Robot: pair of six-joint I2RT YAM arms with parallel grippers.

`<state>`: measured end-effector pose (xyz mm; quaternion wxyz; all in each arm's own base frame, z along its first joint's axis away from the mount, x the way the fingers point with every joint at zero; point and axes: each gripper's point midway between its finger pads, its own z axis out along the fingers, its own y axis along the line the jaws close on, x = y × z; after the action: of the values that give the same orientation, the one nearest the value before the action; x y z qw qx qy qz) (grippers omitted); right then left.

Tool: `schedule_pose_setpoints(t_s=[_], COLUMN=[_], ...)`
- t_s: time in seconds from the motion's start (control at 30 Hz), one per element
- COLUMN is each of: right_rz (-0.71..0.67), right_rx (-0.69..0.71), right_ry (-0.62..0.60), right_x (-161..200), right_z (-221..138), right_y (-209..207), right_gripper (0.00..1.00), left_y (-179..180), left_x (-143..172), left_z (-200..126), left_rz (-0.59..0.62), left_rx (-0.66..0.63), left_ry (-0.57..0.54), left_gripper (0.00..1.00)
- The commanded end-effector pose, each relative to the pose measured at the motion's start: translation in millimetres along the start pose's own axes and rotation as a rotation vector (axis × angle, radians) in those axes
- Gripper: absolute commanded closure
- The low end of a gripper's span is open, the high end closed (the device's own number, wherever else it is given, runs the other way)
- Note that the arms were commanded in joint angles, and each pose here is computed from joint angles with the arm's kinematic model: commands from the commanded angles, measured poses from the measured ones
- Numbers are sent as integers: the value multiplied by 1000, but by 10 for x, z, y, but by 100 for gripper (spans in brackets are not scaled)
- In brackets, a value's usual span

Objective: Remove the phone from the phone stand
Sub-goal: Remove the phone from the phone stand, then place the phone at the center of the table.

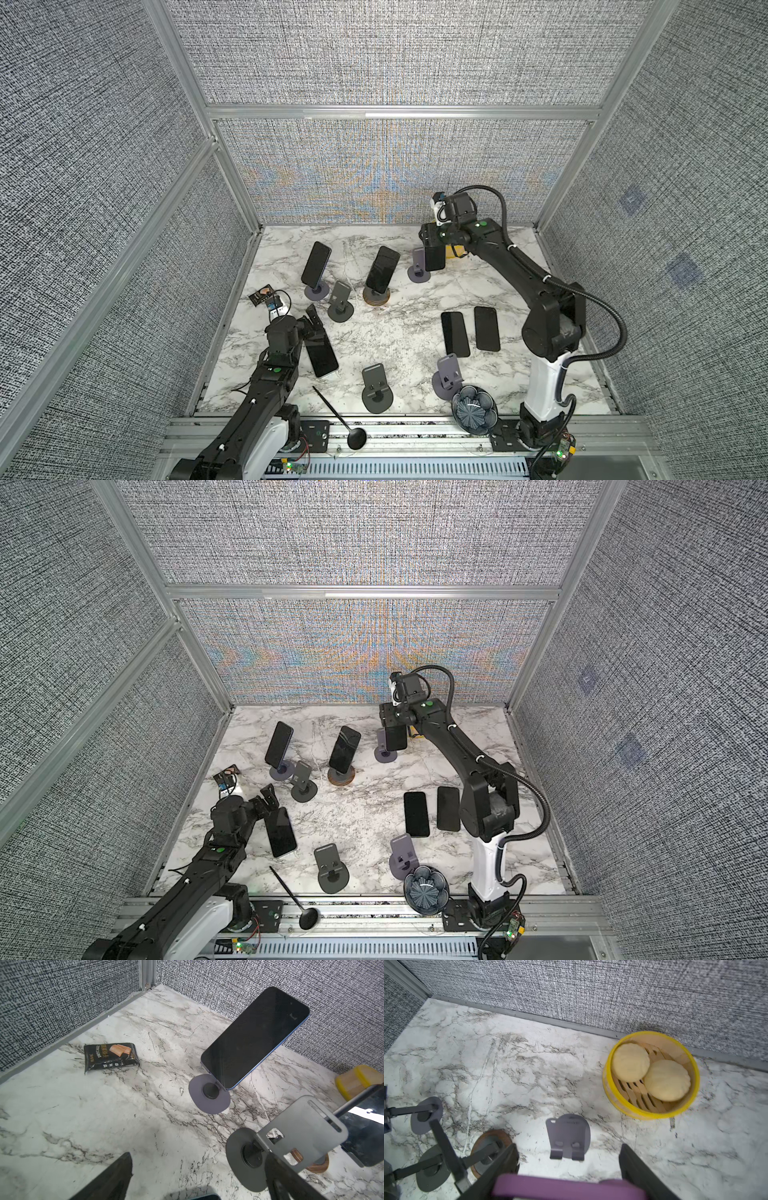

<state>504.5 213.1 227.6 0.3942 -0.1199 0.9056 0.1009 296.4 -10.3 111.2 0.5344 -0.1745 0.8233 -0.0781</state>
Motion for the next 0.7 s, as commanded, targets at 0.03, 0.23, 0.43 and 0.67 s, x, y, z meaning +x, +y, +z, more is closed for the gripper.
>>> schedule_pose_setpoints(t_s=[0.03, 0.23, 0.43, 0.67], right_rz=[34, 55, 47, 28], right_rx=[-15, -70, -63, -81], right_ry=[31, 129, 249, 349], right_x=[184, 673, 1226, 1780], right_z=[-178, -347, -375, -237], right_y=[-2, 210, 469, 820], right_gripper=[29, 30, 30, 30], left_y=[-15, -8, -4, -5], left_x=[-72, -72, -75, -69], left_z=[-6, -11, -23, -32], left_rz=[-8, -11, -11, -11], left_rx=[3, 0, -1, 0], left_ry=[-27, -29, -30, -25], left_gripper=[1, 1, 0, 1])
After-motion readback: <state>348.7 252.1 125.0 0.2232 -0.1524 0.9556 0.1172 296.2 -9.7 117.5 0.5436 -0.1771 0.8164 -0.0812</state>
